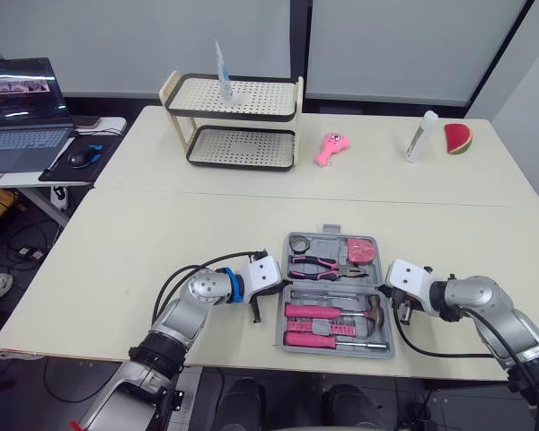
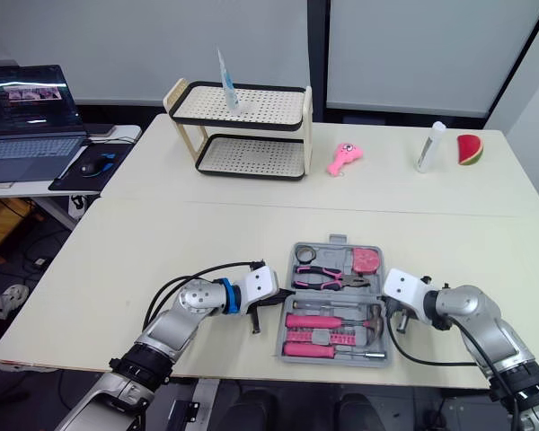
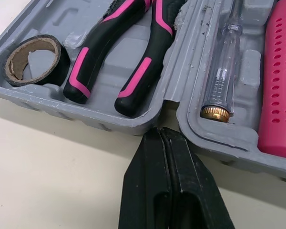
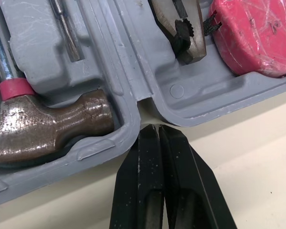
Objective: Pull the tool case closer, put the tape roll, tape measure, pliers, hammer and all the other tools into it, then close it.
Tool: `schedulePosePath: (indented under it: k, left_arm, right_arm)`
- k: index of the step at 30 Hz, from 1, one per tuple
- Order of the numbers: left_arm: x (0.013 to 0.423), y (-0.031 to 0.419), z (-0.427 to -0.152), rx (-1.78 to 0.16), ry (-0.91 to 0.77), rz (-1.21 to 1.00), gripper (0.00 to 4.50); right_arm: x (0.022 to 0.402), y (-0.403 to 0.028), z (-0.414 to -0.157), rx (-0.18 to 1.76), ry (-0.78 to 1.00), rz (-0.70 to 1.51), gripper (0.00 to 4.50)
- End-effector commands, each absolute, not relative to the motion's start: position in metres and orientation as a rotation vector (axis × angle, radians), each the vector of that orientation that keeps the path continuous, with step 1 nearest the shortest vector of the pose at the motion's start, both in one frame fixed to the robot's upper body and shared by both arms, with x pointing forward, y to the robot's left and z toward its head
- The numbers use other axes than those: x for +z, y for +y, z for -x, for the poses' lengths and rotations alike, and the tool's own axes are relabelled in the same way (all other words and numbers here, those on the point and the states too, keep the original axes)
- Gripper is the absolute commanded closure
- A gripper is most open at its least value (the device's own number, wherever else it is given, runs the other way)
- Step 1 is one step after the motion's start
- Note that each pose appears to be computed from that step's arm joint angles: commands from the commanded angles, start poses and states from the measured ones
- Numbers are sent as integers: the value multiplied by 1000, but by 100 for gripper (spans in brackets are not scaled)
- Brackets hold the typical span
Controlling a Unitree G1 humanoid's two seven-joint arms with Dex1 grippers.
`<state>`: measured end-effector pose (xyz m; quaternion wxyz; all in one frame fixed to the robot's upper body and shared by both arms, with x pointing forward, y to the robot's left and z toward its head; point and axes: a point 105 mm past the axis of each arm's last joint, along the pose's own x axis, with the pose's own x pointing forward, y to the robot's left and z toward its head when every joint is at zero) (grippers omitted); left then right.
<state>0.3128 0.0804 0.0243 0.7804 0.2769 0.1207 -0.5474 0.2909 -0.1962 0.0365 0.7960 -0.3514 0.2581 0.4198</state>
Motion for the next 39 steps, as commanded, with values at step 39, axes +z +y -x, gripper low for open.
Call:
schedulePosePath:
  k: [39]
  left_arm:
    - [24,75,-286,-1257,251,-646,450]
  right_arm:
    - [39,-179,-271,1034,583,748,449]
